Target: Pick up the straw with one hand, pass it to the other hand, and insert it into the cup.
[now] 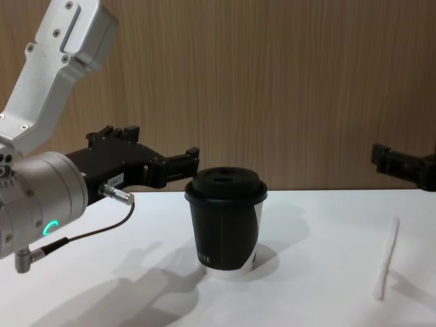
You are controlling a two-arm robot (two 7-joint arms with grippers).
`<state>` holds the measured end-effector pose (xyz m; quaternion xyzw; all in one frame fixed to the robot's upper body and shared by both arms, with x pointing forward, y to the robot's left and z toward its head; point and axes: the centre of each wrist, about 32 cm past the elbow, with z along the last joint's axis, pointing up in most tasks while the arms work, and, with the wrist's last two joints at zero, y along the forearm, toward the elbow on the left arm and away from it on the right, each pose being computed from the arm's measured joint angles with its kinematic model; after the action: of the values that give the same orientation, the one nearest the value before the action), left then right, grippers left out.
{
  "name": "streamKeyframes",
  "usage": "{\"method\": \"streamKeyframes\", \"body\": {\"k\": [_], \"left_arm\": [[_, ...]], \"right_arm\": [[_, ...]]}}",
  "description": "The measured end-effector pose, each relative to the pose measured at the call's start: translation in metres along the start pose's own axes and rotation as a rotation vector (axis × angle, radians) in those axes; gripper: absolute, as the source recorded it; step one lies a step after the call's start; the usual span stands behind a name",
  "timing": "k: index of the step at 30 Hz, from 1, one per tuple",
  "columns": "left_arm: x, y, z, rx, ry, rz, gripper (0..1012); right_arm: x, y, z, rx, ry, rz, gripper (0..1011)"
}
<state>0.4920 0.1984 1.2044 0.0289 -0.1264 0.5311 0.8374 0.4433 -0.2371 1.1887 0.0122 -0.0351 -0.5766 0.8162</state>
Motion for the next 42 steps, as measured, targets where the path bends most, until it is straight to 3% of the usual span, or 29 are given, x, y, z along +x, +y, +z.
{"method": "streamKeyframes", "body": {"k": [23,34,42], "left_arm": [[0.0000,0.0000,0.0000,0.000,0.000,0.000,1003],[0.0000,0.0000,0.0000,0.000,0.000,0.000,1003],[0.0000,0.0000,0.0000,0.000,0.000,0.000,1003]], "right_arm": [[-0.004,0.002,0.005,-0.024,-0.017,-0.004,1001],[-0.013,0.003,0.013,-0.087,-0.037,-0.014,1001],[-0.019,0.004,0.011,-0.158,-0.027,-0.027,1001]]}}
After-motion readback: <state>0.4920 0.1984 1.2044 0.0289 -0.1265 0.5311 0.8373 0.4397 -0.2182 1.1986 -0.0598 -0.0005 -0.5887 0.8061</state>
